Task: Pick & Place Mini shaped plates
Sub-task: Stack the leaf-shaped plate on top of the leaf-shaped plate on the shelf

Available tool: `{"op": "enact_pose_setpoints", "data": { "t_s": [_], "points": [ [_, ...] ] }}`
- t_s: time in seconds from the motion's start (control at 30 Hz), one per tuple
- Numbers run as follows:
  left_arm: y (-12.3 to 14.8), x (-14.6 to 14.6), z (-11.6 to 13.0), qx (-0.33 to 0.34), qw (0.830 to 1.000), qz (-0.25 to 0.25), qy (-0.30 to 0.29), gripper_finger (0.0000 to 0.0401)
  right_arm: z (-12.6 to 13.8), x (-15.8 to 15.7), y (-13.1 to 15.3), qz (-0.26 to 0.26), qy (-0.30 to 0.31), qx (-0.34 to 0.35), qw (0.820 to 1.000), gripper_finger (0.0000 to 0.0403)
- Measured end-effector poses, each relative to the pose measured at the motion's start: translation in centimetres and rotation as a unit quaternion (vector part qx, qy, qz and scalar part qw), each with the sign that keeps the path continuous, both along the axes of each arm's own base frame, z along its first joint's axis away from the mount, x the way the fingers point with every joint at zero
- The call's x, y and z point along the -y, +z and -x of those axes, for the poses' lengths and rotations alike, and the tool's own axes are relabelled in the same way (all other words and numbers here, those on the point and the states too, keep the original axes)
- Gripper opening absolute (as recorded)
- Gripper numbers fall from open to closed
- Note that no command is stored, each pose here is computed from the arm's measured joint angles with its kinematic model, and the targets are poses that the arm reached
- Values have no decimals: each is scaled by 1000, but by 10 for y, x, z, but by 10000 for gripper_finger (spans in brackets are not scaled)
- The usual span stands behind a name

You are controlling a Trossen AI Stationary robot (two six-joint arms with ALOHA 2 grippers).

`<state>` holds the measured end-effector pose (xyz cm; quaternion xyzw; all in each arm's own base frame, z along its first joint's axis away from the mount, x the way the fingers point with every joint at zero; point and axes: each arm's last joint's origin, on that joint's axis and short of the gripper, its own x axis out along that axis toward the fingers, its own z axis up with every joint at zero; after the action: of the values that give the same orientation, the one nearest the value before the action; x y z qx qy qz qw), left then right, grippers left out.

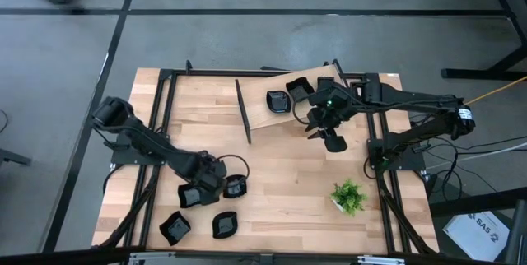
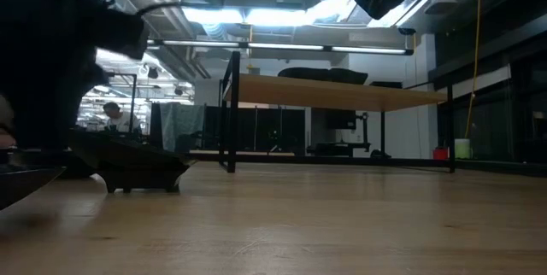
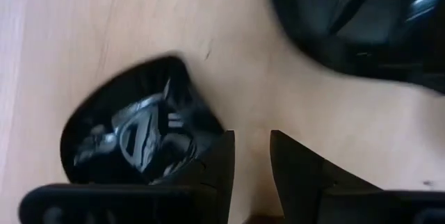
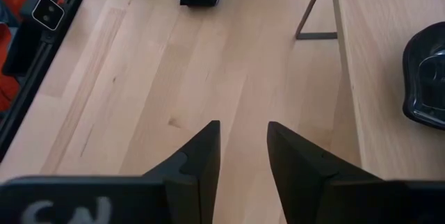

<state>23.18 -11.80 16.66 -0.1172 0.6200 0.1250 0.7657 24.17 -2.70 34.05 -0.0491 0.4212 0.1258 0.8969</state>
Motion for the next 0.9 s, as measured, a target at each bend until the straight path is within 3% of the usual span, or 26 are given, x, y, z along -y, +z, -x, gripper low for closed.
{"op": "enact_pose_setpoints", "data": {
  "t_s": [0.17, 0.57, 0.8, 0.9],
  "points": [
    [-11, -1, 2, -41, 999, -19, 16, 86, 0, 0, 0, 2, 1, 2, 1000, 119],
    [-29, 1, -3, -70, 997, -41, 17, 83, 0, 0, 0, 3, 3, 2, 1000, 119],
    [-11, -1, 1, -25, 999, -42, 17, 14, 0, 0, 0, 2, 2, 2, 1000, 119],
    [-2, -3, 3, -5, 999, -40, 18, 5, 0, 0, 0, 2, 2, 3, 1000, 119]
  ]
}}
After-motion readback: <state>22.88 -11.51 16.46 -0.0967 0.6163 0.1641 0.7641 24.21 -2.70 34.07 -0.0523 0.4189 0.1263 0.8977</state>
